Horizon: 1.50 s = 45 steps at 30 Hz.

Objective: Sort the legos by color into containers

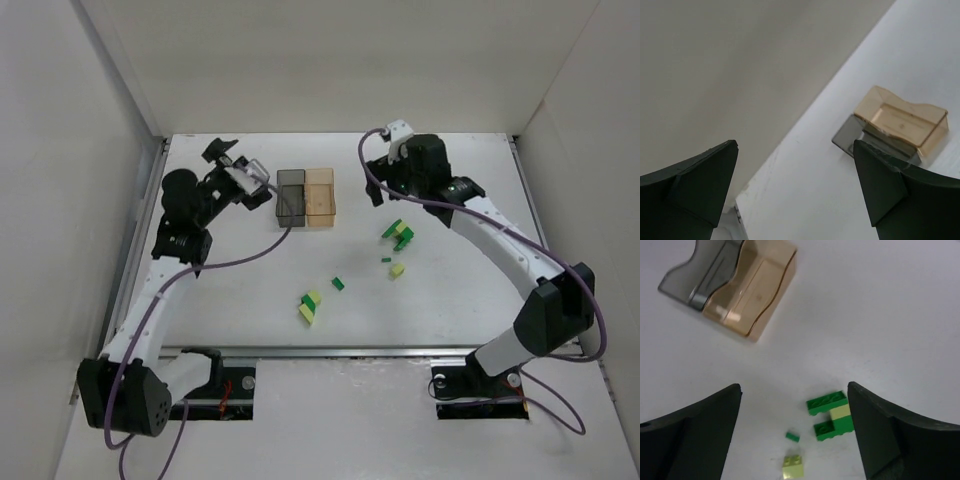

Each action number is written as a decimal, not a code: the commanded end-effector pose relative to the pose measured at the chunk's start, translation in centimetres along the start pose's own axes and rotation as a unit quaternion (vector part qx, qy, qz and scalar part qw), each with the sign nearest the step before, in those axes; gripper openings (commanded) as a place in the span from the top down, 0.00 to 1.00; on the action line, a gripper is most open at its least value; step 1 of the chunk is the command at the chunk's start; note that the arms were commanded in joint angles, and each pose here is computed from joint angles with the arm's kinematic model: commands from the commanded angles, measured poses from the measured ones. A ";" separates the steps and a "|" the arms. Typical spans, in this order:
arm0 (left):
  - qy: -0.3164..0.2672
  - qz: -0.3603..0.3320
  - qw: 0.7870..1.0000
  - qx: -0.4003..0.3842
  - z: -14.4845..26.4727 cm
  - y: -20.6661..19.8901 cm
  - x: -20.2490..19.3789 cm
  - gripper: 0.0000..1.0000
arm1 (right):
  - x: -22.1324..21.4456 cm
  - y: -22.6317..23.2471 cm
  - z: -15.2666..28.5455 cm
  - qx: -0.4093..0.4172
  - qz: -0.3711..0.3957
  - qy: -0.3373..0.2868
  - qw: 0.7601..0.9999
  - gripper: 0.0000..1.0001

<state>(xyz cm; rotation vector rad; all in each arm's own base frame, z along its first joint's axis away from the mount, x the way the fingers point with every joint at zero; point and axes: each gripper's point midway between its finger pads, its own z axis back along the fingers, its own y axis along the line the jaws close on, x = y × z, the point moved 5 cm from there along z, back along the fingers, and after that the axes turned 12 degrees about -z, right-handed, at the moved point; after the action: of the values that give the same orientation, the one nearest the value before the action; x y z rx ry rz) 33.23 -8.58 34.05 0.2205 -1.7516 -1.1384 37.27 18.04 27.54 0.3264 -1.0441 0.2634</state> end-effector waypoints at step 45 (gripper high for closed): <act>0.302 0.272 0.912 0.049 7.4 -6.9 -6.2 0.01 | -4.7 14.9 -7.9 0.044 -0.053 0.073 0.995 1.00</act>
<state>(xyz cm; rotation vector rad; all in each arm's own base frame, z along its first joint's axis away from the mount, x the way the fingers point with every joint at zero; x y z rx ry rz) 28.17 -3.55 23.76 0.1679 -1.1498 -0.5208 31.29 33.55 19.63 0.4532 -0.7973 0.3830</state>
